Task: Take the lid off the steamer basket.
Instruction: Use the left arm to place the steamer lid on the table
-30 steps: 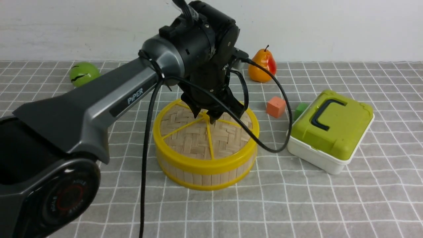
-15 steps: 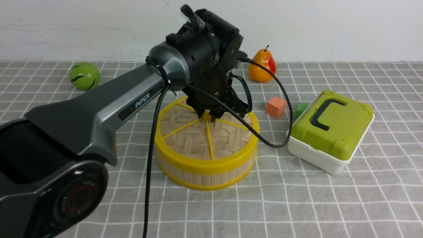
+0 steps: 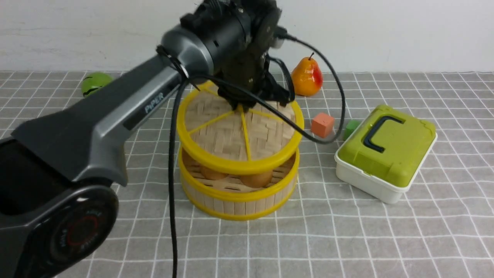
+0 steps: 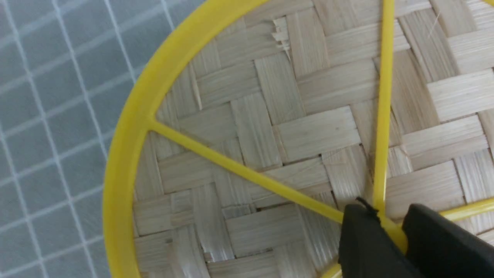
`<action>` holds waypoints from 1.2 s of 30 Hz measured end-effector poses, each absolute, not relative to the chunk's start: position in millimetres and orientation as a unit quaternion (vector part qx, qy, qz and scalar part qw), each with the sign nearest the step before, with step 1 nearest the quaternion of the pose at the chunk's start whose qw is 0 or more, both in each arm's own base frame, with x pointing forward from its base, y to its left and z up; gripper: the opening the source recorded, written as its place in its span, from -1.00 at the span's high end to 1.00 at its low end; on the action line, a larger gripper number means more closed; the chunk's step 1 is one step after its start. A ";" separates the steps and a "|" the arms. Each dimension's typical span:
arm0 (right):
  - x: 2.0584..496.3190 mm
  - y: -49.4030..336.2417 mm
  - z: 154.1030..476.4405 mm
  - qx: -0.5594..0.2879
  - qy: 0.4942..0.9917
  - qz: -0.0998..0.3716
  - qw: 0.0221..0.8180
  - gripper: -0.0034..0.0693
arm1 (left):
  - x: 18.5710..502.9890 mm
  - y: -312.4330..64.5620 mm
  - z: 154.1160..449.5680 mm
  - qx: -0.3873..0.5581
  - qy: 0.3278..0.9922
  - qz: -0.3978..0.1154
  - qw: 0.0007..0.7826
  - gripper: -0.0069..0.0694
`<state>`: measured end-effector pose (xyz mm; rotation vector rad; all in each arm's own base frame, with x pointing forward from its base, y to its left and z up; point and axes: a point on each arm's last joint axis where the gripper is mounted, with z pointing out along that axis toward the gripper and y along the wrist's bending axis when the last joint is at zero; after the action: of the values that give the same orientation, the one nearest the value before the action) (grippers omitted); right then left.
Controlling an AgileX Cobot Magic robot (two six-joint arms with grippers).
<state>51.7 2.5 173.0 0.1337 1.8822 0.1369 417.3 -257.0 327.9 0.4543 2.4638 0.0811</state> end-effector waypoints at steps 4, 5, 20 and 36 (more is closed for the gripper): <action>51.7 2.5 173.0 0.057 0.807 0.059 0.585 0.24 | 401.0 -218.7 407.0 0.141 0.908 0.009 0.395 0.53; 51.7 2.5 173.0 0.057 0.807 0.059 0.585 0.24 | 399.6 -217.8 410.0 0.140 0.907 0.008 0.398 0.53; 51.7 2.5 173.0 0.057 0.807 0.059 0.585 0.24 | 428.3 -19.5 372.0 -0.083 0.953 0.032 0.291 0.53; 51.7 2.5 173.0 0.057 0.807 0.059 0.585 0.24 | 439.9 -27.2 206.6 -0.150 0.956 -0.013 0.250 0.53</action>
<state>51.7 2.5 173.0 0.1337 1.8822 0.1369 439.9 -27.2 206.6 -0.4093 2.6042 -0.0361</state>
